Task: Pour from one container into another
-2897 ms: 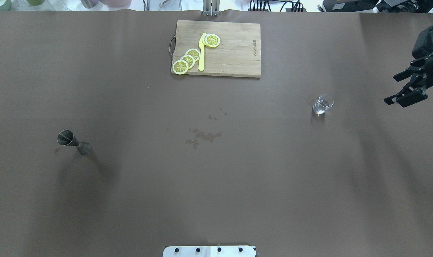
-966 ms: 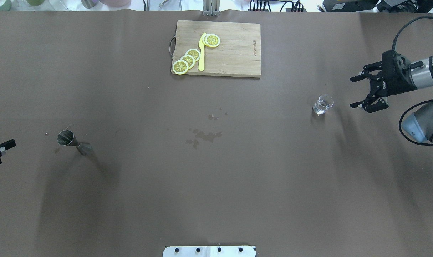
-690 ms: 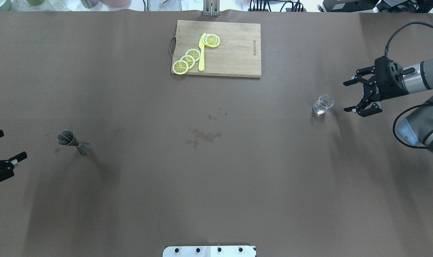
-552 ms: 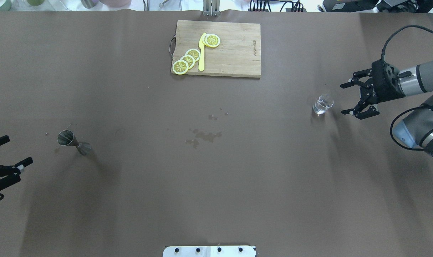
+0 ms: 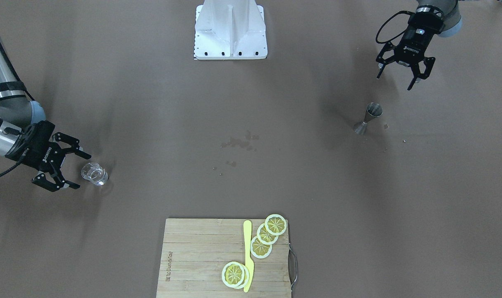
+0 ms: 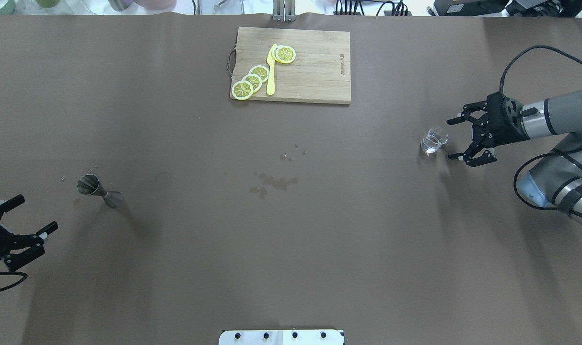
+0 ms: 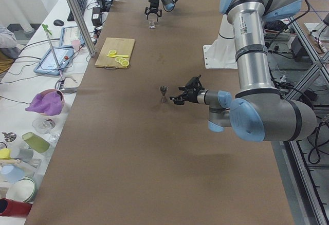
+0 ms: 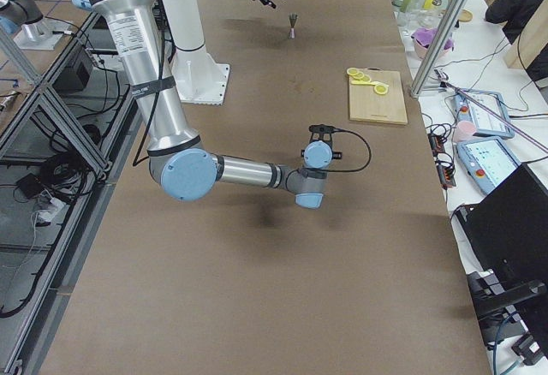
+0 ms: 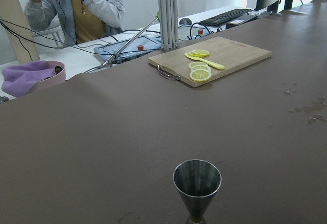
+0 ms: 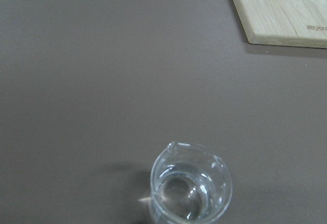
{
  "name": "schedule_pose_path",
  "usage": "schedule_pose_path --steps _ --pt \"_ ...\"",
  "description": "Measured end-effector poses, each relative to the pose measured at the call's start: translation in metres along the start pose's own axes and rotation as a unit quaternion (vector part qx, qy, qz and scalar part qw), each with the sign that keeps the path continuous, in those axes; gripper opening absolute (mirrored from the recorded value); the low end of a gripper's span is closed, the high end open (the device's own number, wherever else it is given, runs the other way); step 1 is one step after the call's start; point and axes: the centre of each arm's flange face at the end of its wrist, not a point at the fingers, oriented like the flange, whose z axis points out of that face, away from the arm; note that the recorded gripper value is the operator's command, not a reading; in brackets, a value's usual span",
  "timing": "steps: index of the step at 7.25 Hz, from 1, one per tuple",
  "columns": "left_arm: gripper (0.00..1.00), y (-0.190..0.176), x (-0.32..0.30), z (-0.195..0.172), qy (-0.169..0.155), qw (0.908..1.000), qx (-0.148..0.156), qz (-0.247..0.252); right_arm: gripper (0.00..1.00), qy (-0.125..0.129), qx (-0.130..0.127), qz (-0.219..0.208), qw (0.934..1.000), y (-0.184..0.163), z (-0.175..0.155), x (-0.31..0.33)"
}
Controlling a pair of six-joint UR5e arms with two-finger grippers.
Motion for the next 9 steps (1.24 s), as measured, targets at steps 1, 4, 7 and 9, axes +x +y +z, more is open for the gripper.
schedule_pose_path --steps 1,4,7,9 --pt "0.98 0.004 0.017 0.006 -0.009 0.9998 0.014 -0.011 0.94 0.000 0.005 0.006 1.0000 0.000 0.002 0.000" --pt "0.98 0.031 0.057 0.023 -0.049 0.9970 0.046 -0.037 0.94 0.007 0.020 0.021 0.9995 0.007 0.005 -0.003" --pt "0.98 0.047 0.075 0.026 -0.094 0.9921 0.067 -0.048 0.93 0.008 0.025 0.036 0.9990 0.000 0.019 0.001" --pt "0.97 0.057 0.087 0.041 -0.135 0.9842 0.084 -0.078 0.91 0.007 0.026 0.035 0.9990 0.002 0.030 -0.001"
